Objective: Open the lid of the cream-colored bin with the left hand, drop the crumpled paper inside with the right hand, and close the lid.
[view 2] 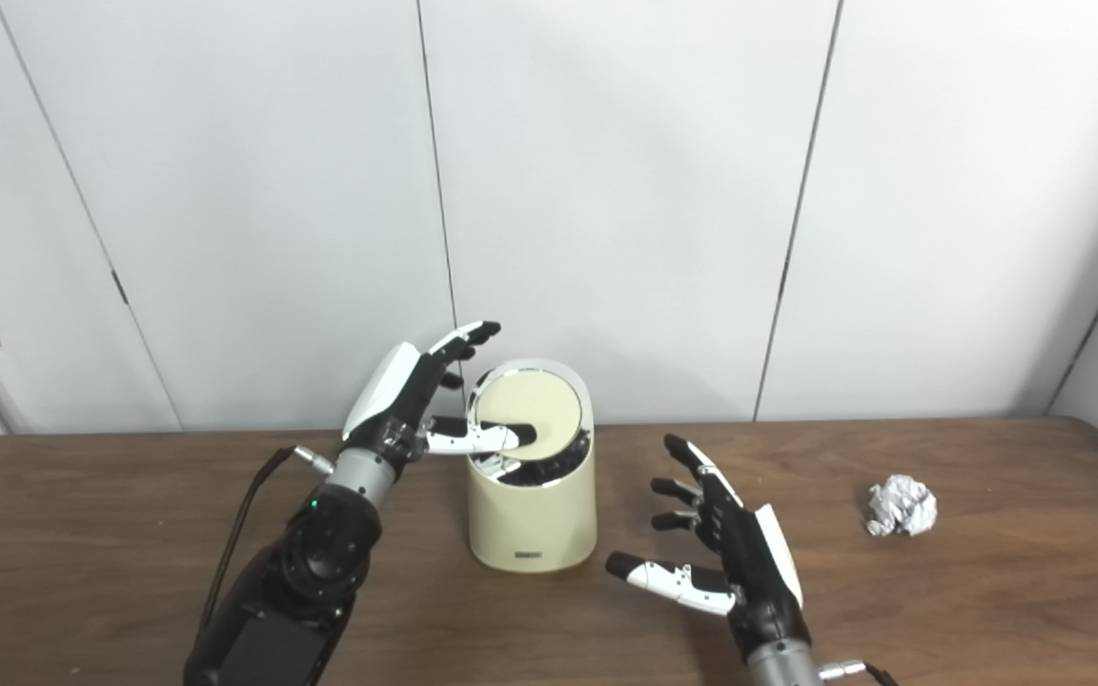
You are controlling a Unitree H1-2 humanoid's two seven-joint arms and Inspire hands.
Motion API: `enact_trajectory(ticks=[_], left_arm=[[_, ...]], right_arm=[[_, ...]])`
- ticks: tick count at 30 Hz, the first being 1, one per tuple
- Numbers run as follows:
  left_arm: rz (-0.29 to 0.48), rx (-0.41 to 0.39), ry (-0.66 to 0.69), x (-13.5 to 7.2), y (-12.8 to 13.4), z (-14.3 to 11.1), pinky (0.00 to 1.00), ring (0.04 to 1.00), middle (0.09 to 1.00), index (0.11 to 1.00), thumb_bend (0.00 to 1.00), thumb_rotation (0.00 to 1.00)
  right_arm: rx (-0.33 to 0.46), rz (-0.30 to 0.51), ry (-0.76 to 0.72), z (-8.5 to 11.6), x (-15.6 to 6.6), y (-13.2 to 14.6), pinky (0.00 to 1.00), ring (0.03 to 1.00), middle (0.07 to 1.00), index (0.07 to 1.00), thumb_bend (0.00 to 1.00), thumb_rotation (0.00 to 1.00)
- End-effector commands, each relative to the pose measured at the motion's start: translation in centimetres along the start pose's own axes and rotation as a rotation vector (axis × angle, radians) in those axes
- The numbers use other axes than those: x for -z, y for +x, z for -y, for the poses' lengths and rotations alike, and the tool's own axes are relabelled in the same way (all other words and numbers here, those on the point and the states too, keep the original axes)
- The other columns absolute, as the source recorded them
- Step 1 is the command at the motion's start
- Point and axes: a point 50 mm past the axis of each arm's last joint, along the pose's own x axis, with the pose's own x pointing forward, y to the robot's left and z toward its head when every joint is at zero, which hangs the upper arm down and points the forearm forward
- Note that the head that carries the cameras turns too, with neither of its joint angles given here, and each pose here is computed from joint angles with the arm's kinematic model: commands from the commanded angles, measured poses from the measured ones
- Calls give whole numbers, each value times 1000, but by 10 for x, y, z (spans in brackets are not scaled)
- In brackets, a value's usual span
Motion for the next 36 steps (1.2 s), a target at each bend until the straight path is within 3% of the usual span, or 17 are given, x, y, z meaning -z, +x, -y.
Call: enact_trajectory(ticks=[1,12,18,28,32,36], left_arm=[[84,-90,62,-31,15,-23,680,868,914,929,892,250],[88,-111,215,-34,15,-18,665,860,921,938,933,170],[83,-106,328,-37,13,-16,726,878,932,951,950,134],[96,-70,640,-41,11,-11,768,933,967,973,1000,103],[95,-11,691,-34,8,-8,764,938,970,974,1000,84],[86,55,711,-27,7,-7,834,972,962,964,1000,59]], right_arm=[[4,94,17,0,-22,13,644,806,931,891,811,275],[9,101,8,0,-25,13,635,803,929,889,803,262],[6,100,25,-1,-27,13,636,800,929,883,803,249],[10,106,15,1,-31,12,631,790,922,884,810,260],[14,98,26,2,-33,11,632,795,926,887,810,249],[16,96,22,5,-33,9,637,801,927,890,814,266]])
